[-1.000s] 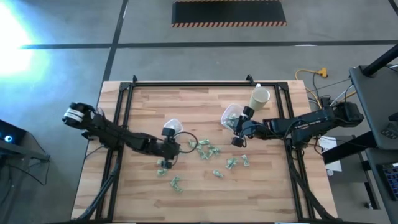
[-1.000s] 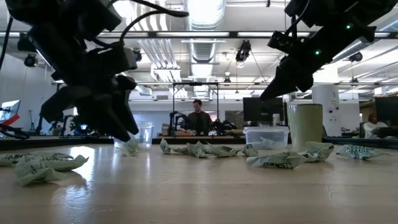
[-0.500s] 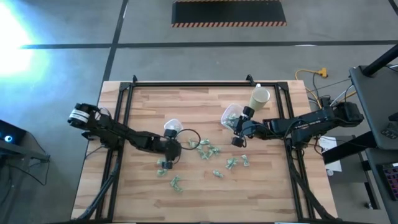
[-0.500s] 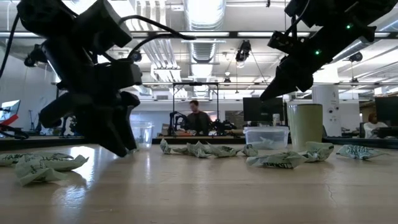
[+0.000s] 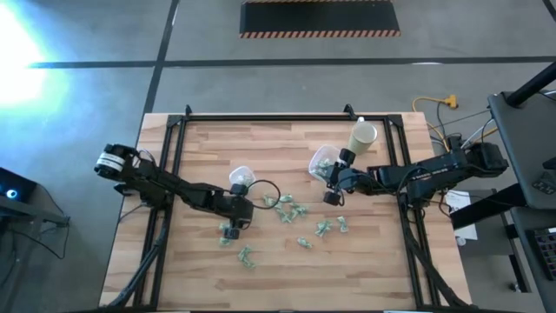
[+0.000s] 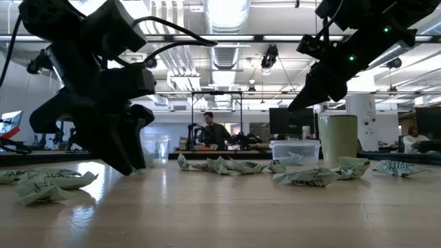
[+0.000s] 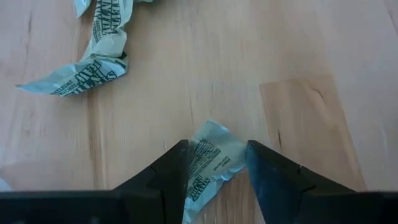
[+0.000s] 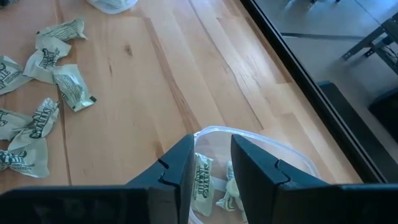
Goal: Pick and place items into bin
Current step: Put the stevia packet into the left transparent bin
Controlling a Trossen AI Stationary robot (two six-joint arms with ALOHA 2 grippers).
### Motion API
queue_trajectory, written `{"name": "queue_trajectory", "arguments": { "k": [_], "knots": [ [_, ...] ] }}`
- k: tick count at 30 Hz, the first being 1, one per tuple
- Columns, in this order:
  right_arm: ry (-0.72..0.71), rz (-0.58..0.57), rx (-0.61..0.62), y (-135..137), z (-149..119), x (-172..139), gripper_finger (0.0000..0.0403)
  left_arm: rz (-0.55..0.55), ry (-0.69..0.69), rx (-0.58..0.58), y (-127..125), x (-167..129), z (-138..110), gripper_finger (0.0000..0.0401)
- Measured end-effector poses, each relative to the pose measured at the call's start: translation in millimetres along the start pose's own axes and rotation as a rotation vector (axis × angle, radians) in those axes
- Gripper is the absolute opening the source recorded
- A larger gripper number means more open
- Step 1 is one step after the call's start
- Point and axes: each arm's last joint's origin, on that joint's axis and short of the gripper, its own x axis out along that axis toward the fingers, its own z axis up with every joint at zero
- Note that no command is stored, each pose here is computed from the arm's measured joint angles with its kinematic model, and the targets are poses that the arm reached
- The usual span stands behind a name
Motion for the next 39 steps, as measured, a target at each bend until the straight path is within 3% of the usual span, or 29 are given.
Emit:
{"name": "queue_trajectory", "arguments": {
  "k": [4, 14, 19, 28, 35, 39],
  "knots": [
    [0.000, 0.000, 0.003, 0.0, 0.0, 0.1, 0.0093, -0.002, 0.007, 0.005, 0.0, -0.2, -0.6, 0.0118],
    [0.000, 0.000, 0.004, 0.0, -0.1, 0.1, 0.0086, -0.019, 0.010, 0.045, -0.4, -1.2, -0.9, 0.0011],
    [0.001, 0.000, 0.003, 0.1, -0.2, 0.1, 0.0088, -0.020, -0.006, 0.054, -0.4, -4.1, 0.7, 0.0010],
    [0.002, 0.000, 0.003, 0.1, -0.5, 0.2, 0.0079, -0.021, -0.128, 0.118, -5.2, -15.4, 31.6, 0.0010],
    [0.005, 0.001, 0.005, 0.2, -1.6, 0.4, 0.0079, 0.302, -0.145, 0.164, 3.6, -25.5, 36.4, 0.0011],
    [0.007, 0.001, 0.003, 0.2, -2.5, 0.5, 0.0078, 0.426, -0.129, 0.180, 7.9, -35.3, 34.3, 0.0011]
  ]
}}
